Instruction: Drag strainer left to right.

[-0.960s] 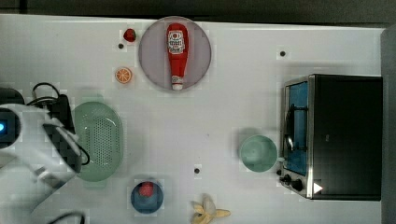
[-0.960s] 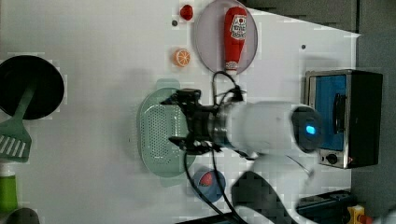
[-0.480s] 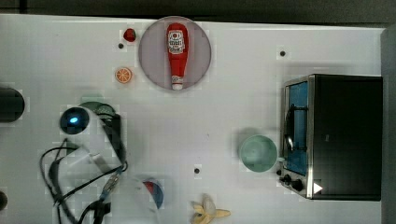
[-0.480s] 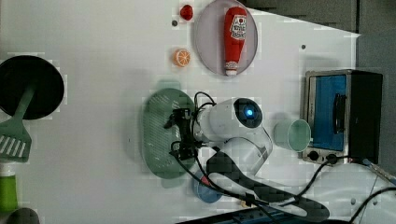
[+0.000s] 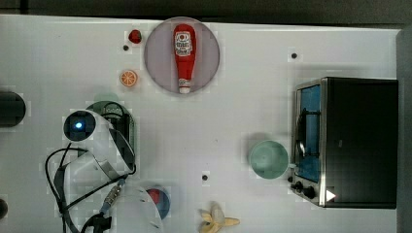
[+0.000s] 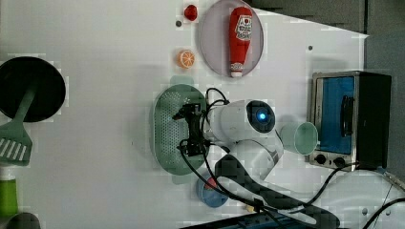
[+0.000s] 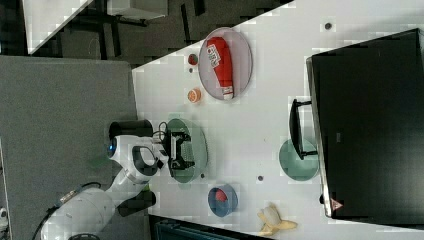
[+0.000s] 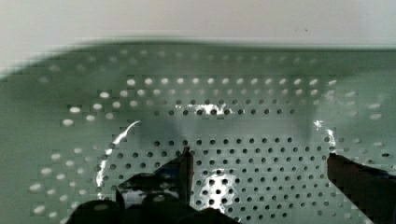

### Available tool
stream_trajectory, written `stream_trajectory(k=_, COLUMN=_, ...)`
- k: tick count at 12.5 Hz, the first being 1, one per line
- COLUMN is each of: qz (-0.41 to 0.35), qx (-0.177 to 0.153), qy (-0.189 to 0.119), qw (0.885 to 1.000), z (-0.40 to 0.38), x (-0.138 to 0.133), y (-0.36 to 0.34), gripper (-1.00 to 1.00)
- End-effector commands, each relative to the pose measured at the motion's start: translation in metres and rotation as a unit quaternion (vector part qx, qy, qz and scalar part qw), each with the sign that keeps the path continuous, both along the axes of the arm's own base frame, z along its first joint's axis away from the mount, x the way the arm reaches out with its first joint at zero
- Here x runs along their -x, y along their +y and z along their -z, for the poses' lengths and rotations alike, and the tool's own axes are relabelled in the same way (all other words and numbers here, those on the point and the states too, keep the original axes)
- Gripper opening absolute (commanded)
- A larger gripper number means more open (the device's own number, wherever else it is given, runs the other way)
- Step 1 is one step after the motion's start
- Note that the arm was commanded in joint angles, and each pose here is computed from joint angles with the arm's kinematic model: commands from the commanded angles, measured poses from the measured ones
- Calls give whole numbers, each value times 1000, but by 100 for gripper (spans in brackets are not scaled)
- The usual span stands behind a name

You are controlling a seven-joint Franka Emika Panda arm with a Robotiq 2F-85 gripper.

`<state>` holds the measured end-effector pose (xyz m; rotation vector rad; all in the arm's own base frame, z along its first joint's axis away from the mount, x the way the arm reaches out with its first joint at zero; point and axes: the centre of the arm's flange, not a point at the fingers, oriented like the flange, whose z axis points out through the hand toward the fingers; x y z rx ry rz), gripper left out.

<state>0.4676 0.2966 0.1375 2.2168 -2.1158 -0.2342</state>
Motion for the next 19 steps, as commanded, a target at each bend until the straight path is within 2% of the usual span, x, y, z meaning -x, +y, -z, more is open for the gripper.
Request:
stream_trajectory(k=1, qz=38, qx=-12, qy=-33, qw=999, z=-18, x=-8, y=3, gripper=100)
stream_trajectory(k=10, qz=71, qx=20, qy=-33, qw=997, z=-8, x=-21, y=-55, gripper=100)
stream_trajectory(k=19, qz=35, qx=47, qy=-30, qw=998, z=-15, x=-13, y=-144, gripper=100)
